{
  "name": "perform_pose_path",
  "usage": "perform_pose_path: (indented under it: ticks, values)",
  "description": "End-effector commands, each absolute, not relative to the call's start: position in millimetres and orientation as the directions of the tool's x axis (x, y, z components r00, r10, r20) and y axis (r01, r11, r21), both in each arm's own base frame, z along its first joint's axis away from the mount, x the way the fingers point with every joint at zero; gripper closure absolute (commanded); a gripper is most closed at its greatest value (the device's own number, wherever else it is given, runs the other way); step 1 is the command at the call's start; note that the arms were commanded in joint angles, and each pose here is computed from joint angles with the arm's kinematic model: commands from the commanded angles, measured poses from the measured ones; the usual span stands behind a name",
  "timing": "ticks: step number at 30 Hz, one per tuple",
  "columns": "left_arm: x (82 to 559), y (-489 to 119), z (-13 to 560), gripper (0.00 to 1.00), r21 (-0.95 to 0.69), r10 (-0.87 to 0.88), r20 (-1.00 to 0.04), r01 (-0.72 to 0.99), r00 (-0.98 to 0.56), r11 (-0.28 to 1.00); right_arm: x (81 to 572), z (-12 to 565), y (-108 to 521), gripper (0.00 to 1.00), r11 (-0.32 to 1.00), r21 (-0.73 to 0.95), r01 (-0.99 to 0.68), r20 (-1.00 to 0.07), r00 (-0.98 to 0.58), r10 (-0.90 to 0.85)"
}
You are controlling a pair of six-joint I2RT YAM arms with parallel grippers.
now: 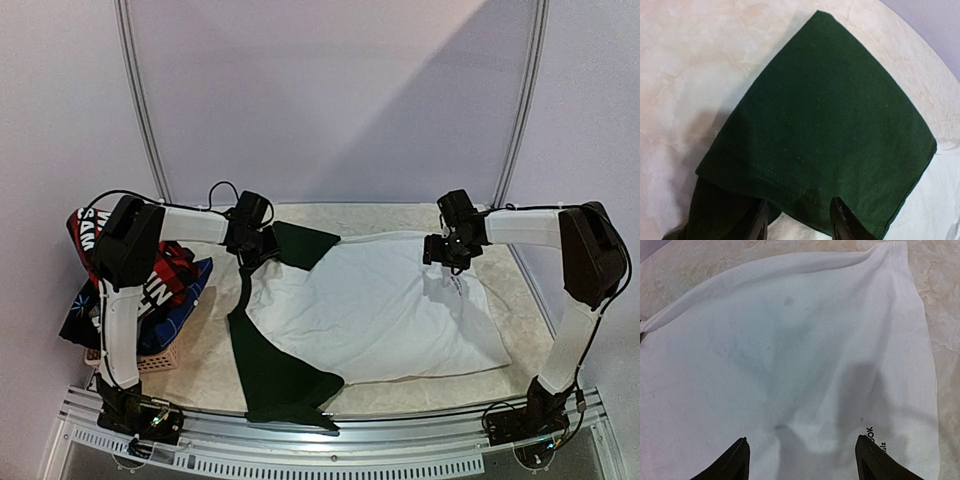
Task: Fold and stack the mixed laundry pile
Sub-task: Flatten out the crumpled T-shirt at the center of the board.
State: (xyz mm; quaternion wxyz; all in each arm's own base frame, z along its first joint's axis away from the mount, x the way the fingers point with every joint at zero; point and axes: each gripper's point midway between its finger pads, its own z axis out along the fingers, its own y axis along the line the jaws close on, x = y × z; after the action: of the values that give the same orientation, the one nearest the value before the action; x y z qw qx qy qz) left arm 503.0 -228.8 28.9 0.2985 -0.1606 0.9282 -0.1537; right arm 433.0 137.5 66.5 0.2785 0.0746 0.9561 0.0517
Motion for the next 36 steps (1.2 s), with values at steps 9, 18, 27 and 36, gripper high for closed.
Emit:
perform_pose_path:
  ticks: [9, 18, 27, 36]
  values:
    - [514, -221, 23, 0.81, -0.378, -0.416, -0.514, -0.237, -0.750, 0.895, 430, 58, 139, 0.28, 0.988, 0.120, 0.101, -0.518, -0.842, 0.149]
    - [525, -227, 46, 1.00, -0.407, -0.421, -0.547, -0.209, -0.724, 0.889, 425, 60, 137, 0.28, 0.988, 0.117, 0.104, -0.524, -0.838, 0.150]
    - [554, -244, 88, 1.00, -0.433, -0.405, -0.571, -0.157, -0.714, 0.888, 424, 74, 133, 0.28, 0.987, 0.115, 0.111, -0.550, -0.820, 0.156]
    - [597, -267, 124, 1.00, -0.529, -0.436, -0.577, -0.091, -0.690, 0.844, 425, 84, 130, 0.28, 0.987, 0.111, 0.119, -0.571, -0.805, 0.161]
